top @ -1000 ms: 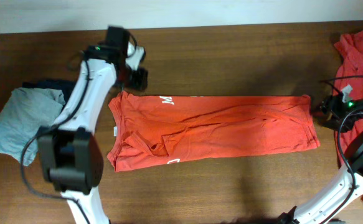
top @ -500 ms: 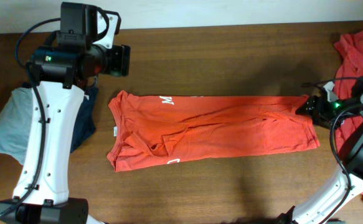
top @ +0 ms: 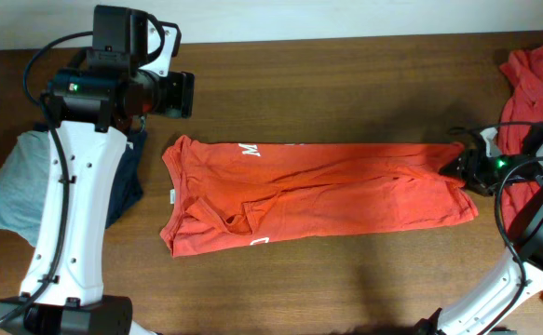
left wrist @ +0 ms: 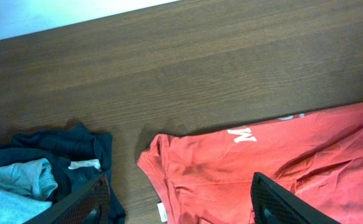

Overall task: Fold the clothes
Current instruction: 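Release the left end and raise the left arm away to the left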

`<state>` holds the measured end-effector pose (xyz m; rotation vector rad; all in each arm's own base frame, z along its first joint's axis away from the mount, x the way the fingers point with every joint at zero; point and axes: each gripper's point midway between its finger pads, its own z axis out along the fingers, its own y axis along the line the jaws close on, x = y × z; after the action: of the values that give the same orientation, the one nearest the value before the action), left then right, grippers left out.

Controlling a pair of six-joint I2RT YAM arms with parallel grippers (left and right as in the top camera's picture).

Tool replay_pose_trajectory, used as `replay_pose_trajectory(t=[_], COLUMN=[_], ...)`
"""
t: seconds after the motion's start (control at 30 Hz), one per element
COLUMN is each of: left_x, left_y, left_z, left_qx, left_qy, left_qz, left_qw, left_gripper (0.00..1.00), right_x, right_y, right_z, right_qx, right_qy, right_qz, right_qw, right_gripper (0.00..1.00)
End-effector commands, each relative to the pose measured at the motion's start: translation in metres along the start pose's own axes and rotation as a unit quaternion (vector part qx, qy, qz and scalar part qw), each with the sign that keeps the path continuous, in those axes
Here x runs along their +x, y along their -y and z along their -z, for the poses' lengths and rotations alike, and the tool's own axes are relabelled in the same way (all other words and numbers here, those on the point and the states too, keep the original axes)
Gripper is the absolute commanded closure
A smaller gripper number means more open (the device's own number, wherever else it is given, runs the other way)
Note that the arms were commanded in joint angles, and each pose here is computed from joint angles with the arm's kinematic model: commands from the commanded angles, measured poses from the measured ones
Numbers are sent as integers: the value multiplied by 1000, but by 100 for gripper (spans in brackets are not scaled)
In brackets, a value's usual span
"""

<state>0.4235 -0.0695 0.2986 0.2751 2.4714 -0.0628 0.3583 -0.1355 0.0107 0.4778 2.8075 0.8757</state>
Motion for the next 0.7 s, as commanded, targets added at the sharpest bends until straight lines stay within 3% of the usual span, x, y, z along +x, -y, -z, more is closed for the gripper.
replay_pose_trajectory(t=[0.0,0.07,0.17,0.23,0.33,0.43,0.67], left_x=[-2,-2,2,3,1,-1,1], left_y=[-3,-5,-15,-18,-18,-19,-42], left_z=[13,15,19,22,30,44,101], left_qx=[-6,-12,-43,-53,-53,-56,-84], left_qy=[12,14,8,8,17,33,90], left_qz=[-3,-3,-3,-2,-2,14,62], left_qw=[1000,1000,999,999,998,998,990], left_gripper=[28,28,28,28,28,28,25], right_x=[24,25,29,30,31,30,36], right_y=[18,33,60,71,81,73,57], right_z=[-26,-23,-12,-4,8,11,-14], right_qx=[5,39,82,82,56,7,2], right_qy=[-47,-48,-41,-30,-6,9,-13], right_qz=[-24,-55,-106,-122,-144,-118,-75], right_qw=[999,997,990,989,988,993,997], right_gripper=[45,36,33,27,27,27,26])
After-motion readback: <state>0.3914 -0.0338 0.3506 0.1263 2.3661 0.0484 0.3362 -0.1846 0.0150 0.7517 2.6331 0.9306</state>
